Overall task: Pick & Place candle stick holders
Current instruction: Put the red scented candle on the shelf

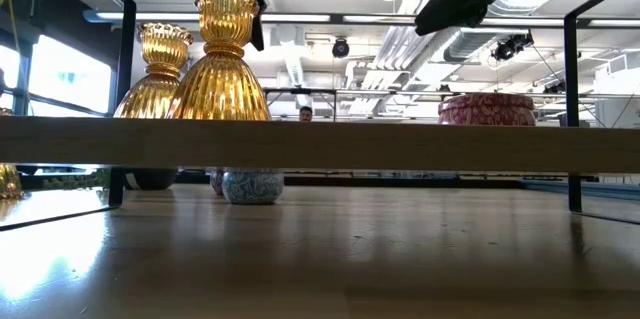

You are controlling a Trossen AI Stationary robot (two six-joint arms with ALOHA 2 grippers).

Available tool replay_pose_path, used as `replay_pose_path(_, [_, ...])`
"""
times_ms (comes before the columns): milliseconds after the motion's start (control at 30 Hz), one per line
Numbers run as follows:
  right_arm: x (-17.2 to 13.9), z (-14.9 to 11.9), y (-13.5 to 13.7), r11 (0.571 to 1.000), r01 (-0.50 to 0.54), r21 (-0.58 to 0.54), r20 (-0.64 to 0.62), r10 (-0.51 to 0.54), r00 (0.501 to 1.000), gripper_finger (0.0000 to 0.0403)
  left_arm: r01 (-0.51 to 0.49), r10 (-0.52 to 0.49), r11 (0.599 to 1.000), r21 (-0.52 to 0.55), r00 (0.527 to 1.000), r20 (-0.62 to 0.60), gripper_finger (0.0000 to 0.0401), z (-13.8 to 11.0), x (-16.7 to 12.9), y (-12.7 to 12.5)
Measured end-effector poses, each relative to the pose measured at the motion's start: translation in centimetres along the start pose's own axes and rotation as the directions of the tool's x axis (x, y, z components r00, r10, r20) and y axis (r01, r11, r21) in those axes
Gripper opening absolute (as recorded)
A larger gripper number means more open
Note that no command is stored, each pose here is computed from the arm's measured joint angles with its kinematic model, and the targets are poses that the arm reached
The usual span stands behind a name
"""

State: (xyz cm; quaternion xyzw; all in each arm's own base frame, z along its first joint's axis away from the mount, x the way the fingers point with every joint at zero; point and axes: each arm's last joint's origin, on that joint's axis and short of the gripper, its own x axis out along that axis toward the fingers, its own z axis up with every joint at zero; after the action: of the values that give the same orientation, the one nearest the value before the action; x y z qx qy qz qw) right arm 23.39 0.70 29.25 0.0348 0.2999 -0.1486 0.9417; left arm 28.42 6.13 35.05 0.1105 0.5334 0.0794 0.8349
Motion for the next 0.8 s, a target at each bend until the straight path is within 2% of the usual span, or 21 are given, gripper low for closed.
replay_pose_path(133, [0.0, 0.0, 0.0, 1.000, 0.001, -0.002, 0.001, -0.001, 1.000, 0.0140, -0.044, 0.046, 0.998, 0.054, 0.998, -0.049, 0.0365, -0.4, 0.0, 0.1])
replay_pose_path(233, [0.0, 0.0, 0.0, 1.000, 0.001, -0.006, 0.001, -0.001, 1.000, 0.0140, -0.056, 0.059, 0.998, 0.040, 0.996, -0.071, 0.0358, -0.7, 0.1, 0.8])
replay_pose_path(367, [0.0, 0.0, 0.0, 1.000, 0.001, -0.026, 0.000, -0.001, 1.000, 0.0140, 0.018, -0.020, 1.000, -0.023, 0.994, -0.109, 0.0356, -2.0, 0.4, 2.7])
replay_pose_path(533, [0.0, 0.0, 0.0, 1.000, 0.002, -0.029, -0.001, -0.002, 1.000, 0.0140, 0.151, -0.148, 0.986, 0.075, 0.988, -0.046, 0.0356, -2.7, 0.6, 4.5])
replay_pose_path(667, [0.0, 0.0, 0.0, 0.999, 0.002, -0.043, -0.001, -0.002, 1.000, 0.0140, 0.203, -0.206, 0.971, 0.129, 0.978, 0.014, 0.0356, -2.0, 1.7, 4.9])
replay_pose_path(800, [0.0, 0.0, 0.0, 0.999, 0.003, -0.049, -0.001, -0.003, 1.000, 0.0140, 0.209, -0.199, 0.960, 0.187, 0.977, -0.071, 0.0356, -1.4, 4.5, 4.9])
